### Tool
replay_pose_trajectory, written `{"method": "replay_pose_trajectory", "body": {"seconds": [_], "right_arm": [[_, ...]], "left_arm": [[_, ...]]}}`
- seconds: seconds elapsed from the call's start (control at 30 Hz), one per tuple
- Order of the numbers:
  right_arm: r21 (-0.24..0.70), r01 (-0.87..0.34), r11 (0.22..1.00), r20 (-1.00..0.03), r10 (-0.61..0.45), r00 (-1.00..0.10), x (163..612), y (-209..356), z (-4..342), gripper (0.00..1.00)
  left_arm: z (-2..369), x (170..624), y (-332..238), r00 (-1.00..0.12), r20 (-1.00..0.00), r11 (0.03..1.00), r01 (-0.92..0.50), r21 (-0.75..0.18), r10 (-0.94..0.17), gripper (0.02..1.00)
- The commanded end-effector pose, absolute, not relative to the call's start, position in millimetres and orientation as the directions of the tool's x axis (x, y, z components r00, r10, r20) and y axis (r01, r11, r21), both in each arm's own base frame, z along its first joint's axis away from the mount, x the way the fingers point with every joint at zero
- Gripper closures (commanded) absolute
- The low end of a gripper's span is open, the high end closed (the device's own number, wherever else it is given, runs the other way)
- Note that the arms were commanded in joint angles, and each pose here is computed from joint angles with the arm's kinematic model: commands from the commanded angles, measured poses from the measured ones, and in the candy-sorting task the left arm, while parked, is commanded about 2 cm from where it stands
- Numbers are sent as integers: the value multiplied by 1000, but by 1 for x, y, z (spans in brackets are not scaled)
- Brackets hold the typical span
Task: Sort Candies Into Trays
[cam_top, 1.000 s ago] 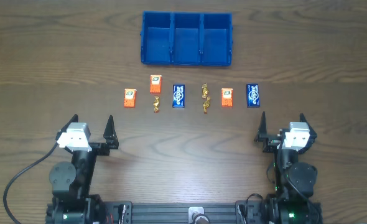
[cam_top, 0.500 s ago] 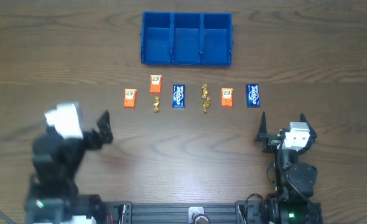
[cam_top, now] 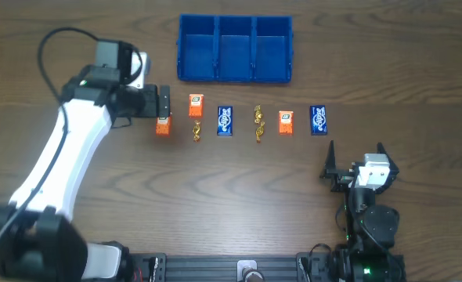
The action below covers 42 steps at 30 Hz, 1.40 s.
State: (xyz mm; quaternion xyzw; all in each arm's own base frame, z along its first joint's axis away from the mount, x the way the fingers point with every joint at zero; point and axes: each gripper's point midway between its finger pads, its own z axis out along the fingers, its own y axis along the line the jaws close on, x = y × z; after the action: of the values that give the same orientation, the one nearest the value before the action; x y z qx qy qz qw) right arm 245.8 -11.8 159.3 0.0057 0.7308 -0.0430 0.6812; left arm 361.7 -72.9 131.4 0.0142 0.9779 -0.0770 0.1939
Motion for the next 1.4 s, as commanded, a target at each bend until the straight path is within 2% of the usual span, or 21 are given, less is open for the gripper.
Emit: {"method": "replay_pose_trajectory", "body": {"seconds": [0.03, 0.4, 0.77, 1.03, 1.3, 1.4], "right_arm": [[-69, 69, 995, -995, -64, -73, 246, -13, 159, 3], [-69, 69, 995, -995, -64, -73, 246, -13, 159, 1], [-69, 69, 995, -995, -64, -73, 246, -13, 159, 3], [-69, 69, 995, -995, -64, -73, 246, -13, 159, 1], [-69, 69, 995, -995, -64, -73, 246, -13, 159, 1], [-69, 69, 995, -995, -64, -73, 246, -13, 159, 3]], "left_arm": [[91, 366, -80, -959, -281, 990, 65, -127, 26, 20], [29, 363, -80, -986, -141, 992, 99, -81, 87, 20], [7, 365, -73, -988, -115, 994, 107, -18, 104, 53], [-1, 370, -78, -986, -122, 993, 116, -19, 113, 53], [-3, 369, -77, -987, -119, 994, 112, -15, 109, 159], [-3, 369, -77, -987, -119, 994, 108, -16, 105, 248]]}}
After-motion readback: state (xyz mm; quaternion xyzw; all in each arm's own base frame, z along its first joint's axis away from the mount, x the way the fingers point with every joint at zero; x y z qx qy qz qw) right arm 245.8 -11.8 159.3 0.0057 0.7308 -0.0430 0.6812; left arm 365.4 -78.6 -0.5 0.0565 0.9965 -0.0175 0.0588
